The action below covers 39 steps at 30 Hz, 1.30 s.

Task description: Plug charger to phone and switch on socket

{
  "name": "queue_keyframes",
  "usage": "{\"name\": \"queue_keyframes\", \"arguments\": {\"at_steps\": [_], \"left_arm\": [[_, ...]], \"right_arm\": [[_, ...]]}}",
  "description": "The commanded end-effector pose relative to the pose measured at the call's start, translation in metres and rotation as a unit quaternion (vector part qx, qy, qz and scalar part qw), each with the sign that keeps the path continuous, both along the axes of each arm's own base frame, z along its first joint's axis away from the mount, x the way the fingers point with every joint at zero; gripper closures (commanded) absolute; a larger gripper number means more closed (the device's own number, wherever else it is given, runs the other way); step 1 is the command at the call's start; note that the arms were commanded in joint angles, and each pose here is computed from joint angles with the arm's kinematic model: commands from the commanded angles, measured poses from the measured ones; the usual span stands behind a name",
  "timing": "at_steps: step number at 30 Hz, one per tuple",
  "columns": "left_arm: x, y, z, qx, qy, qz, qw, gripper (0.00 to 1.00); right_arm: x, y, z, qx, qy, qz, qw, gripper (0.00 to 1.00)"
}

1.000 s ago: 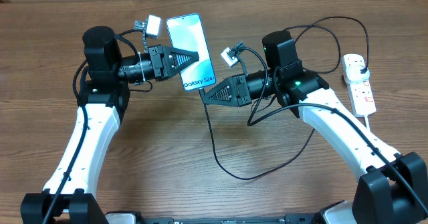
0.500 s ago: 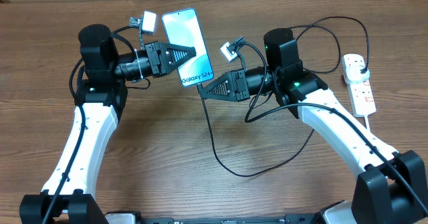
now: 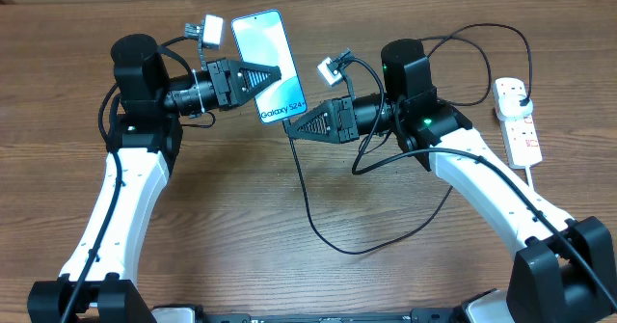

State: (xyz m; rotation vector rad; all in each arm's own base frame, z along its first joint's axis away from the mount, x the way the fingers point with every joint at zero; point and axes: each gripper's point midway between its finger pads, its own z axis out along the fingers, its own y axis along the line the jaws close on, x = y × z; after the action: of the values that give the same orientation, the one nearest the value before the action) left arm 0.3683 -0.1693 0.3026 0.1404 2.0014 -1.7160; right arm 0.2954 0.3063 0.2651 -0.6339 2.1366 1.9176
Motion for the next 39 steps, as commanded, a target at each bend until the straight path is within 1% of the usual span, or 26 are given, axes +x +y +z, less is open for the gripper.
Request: {"name": "queue_keyframes", "arguments": {"at_steps": [1,2,3,4,5,6,7,9,12,16,18,20,24,26,27,28,29,31,39], "left_arm": [[-0.030,-0.015,0.004,-0.014,-0.003,-0.079,0.997,0.96],[-0.030,-0.015,0.004,-0.014,-0.003,-0.079,0.997,0.96],[-0.030,-0.015,0.004,-0.014,-0.003,-0.079,0.997,0.96],[-0.030,-0.015,0.004,-0.014,-0.003,-0.079,0.997,0.96],[-0.030,-0.015,0.004,-0.014,-0.003,-0.078,0.997,0.96],[-0.030,-0.015,0.004,-0.014,-0.003,-0.078,0.997,0.96],[-0.030,-0.015,0.004,-0.014,-0.003,-0.077,0.997,0.96],[-0.028,-0.015,0.004,-0.013,-0.003,-0.074,0.997,0.96],[-0.027,-0.014,0.003,-0.012,-0.004,-0.069,0.998,0.96],[-0.024,-0.014,0.002,-0.009,-0.005,-0.060,0.998,0.96],[-0.022,-0.013,0.002,-0.007,-0.005,-0.056,0.998,0.96],[-0.020,-0.013,0.001,-0.005,-0.005,-0.049,0.999,0.96],[-0.016,-0.012,0.000,-0.002,-0.005,-0.036,0.999,0.96],[-0.015,-0.012,0.000,-0.002,-0.005,-0.035,0.999,0.96],[-0.015,-0.012,0.000,-0.002,-0.005,-0.035,0.999,0.96],[-0.015,-0.012,0.000,-0.002,-0.005,-0.035,0.999,0.96],[-0.016,-0.012,0.000,-0.002,-0.005,-0.036,0.999,0.96],[-0.016,-0.012,0.000,-0.002,-0.005,-0.036,0.999,0.96],[-0.016,-0.012,0.000,-0.001,-0.007,-0.037,0.999,0.96]], "right_arm": [[0.025,-0.003,0.012,-0.004,-0.045,-0.056,0.997,0.96],[0.025,-0.003,0.012,-0.004,-0.045,-0.056,0.997,0.96],[0.025,-0.003,0.012,-0.004,-0.044,-0.056,0.997,0.81],[0.025,-0.003,0.012,-0.004,-0.044,-0.055,0.998,0.57],[0.025,-0.003,0.012,-0.004,-0.042,-0.054,0.998,0.42],[0.024,-0.003,0.012,-0.005,-0.042,-0.054,0.998,0.31],[0.024,-0.004,0.011,-0.006,-0.040,-0.054,0.998,0.24],[0.024,-0.004,0.011,-0.007,-0.037,-0.054,0.998,0.16],[0.021,-0.004,0.010,-0.007,-0.031,-0.048,0.998,0.13],[0.001,-0.005,0.018,0.023,-0.056,0.015,0.998,0.07],[-0.009,-0.006,0.020,0.036,-0.064,0.042,0.996,0.05],[-0.012,-0.007,0.015,0.031,-0.058,0.046,0.997,0.05],[-0.013,-0.011,-0.008,-0.008,-0.040,0.028,0.999,0.10],[-0.013,-0.013,-0.020,-0.034,-0.030,0.016,0.999,0.15],[-0.012,-0.014,-0.024,-0.043,-0.026,0.012,0.999,0.19],[-0.013,-0.014,-0.025,-0.043,-0.028,0.014,0.999,0.28],[-0.013,-0.014,-0.025,-0.043,-0.028,0.013,0.999,0.41],[-0.012,-0.013,-0.023,-0.040,-0.033,0.013,0.999,0.52],[-0.010,-0.012,-0.020,-0.033,-0.048,0.013,0.998,0.53]]}}
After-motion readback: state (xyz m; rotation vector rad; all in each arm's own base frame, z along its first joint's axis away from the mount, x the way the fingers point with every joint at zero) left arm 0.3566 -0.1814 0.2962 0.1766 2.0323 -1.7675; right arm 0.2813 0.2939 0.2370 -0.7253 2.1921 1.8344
